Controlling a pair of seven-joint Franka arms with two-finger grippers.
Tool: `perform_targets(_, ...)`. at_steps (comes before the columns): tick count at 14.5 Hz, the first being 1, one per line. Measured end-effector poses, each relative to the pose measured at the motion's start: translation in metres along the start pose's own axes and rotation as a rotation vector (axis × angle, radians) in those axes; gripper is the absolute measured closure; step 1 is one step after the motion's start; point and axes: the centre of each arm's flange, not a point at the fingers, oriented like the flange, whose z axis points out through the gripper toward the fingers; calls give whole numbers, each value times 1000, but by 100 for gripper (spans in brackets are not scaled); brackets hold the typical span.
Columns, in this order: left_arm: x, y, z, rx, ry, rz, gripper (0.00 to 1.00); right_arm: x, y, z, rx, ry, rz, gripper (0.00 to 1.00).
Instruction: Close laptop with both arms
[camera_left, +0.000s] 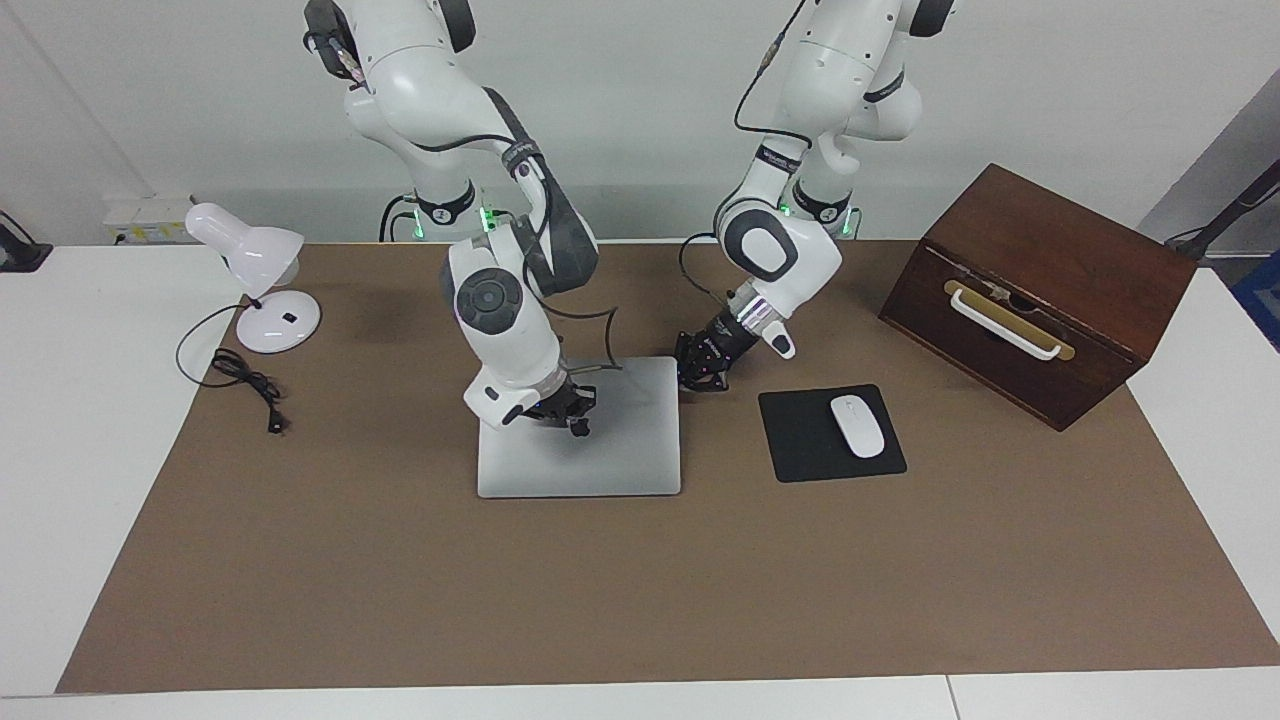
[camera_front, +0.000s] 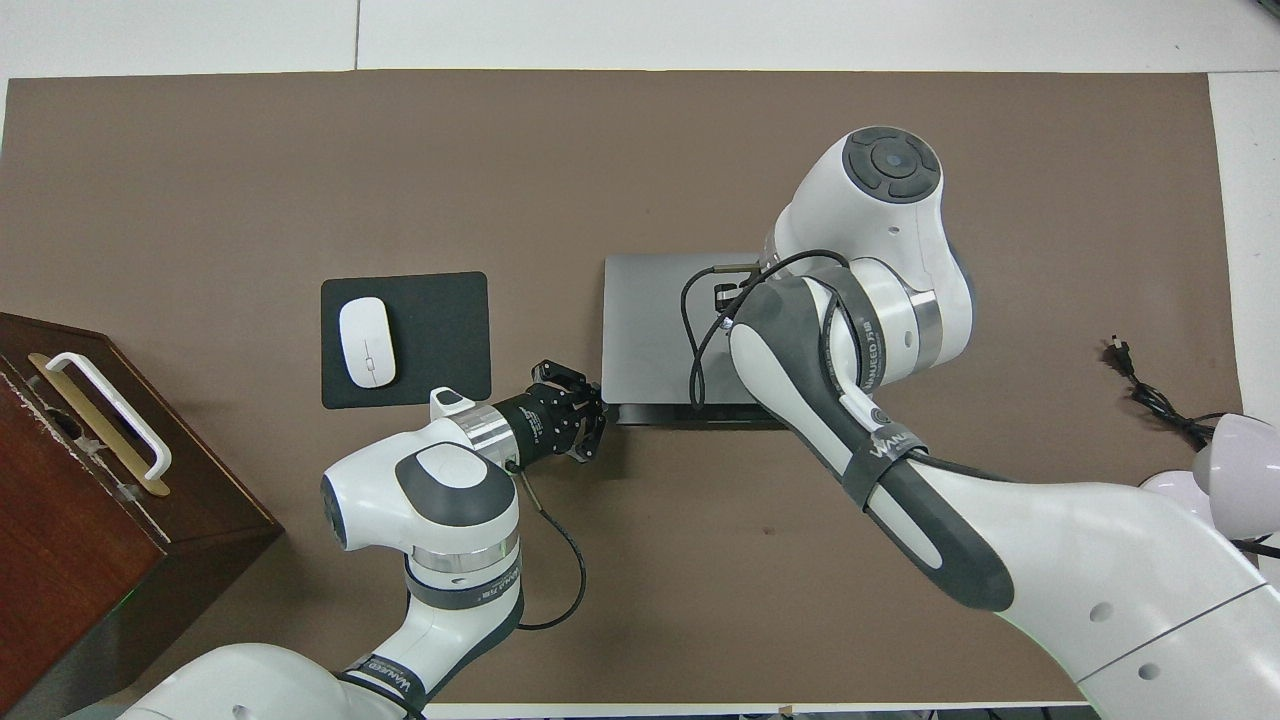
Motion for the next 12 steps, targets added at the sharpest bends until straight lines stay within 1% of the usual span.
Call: perform_targets(12, 0, 0, 0, 0, 0, 0, 99, -2, 3, 10, 0, 6, 3, 99)
